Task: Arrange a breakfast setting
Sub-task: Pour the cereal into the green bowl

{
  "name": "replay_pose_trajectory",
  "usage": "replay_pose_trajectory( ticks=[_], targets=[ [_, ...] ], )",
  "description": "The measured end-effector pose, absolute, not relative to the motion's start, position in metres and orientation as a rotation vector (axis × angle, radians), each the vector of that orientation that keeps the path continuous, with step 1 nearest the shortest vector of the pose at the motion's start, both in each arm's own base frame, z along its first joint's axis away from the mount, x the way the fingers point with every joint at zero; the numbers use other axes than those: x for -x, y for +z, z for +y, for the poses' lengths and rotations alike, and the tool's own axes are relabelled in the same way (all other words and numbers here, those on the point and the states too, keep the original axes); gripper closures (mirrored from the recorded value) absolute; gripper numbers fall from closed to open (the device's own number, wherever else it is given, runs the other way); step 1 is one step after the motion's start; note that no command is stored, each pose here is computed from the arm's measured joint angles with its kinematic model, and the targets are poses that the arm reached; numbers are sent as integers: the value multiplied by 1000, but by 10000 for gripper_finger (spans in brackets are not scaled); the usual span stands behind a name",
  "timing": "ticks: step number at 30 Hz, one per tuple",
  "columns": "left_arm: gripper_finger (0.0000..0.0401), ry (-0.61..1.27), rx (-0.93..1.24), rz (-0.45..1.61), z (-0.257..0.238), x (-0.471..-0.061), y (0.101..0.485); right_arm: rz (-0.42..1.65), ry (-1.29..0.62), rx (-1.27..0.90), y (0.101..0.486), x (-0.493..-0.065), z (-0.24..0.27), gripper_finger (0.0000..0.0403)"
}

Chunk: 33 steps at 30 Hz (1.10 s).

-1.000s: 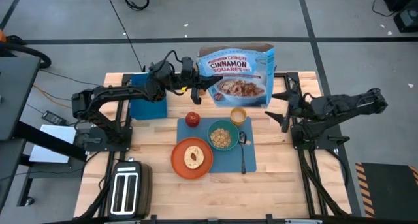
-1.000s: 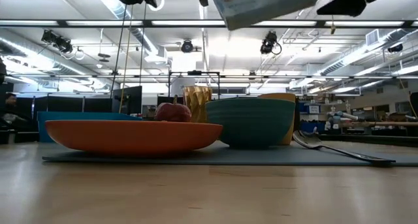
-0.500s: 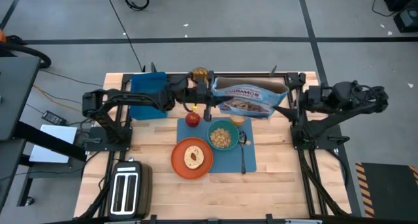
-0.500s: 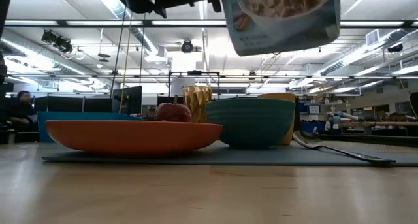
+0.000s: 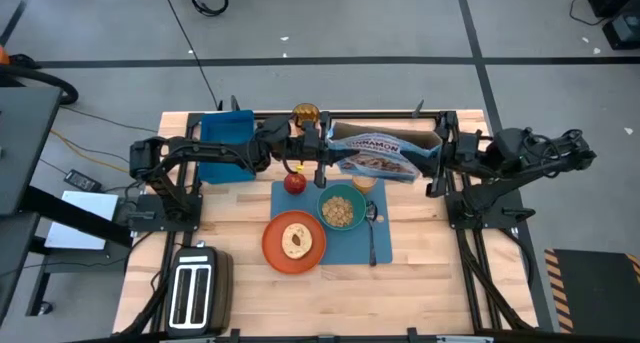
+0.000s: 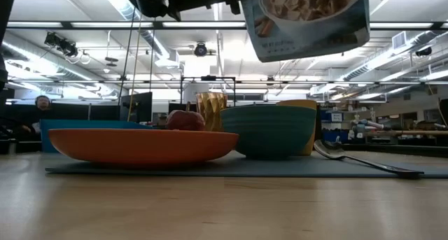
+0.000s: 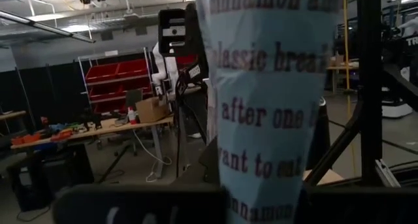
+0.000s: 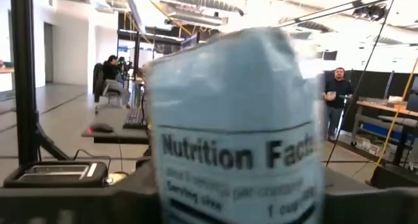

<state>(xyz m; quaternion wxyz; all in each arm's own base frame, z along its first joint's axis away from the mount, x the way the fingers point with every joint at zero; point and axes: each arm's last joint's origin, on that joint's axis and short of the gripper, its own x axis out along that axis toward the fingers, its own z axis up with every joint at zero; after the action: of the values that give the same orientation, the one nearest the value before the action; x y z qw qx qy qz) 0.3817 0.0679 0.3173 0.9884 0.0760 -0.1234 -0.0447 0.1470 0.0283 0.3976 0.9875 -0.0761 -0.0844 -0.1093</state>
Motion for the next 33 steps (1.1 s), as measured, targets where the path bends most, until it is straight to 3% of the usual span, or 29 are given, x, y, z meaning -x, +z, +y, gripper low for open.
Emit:
replay_pose_trajectory(
  ticks=[10,18,23,27,33],
  targets=[
    [372,-88,-179,-251,68,-381,318,-177,-231,145,398,-148,28,387],
    [251,-71,-205,-201,70,-364,337,-136,-283,153,395,-141,25,381],
    [179,73,-256,9,74,-326,358,-105,-340,160,394,-129,20,393],
    [160,214,-211,183,76,-288,369,-59,-474,170,392,-116,13,389],
    [168,195,-112,266,62,-263,375,13,-786,187,363,-104,-1,395]
  ],
)
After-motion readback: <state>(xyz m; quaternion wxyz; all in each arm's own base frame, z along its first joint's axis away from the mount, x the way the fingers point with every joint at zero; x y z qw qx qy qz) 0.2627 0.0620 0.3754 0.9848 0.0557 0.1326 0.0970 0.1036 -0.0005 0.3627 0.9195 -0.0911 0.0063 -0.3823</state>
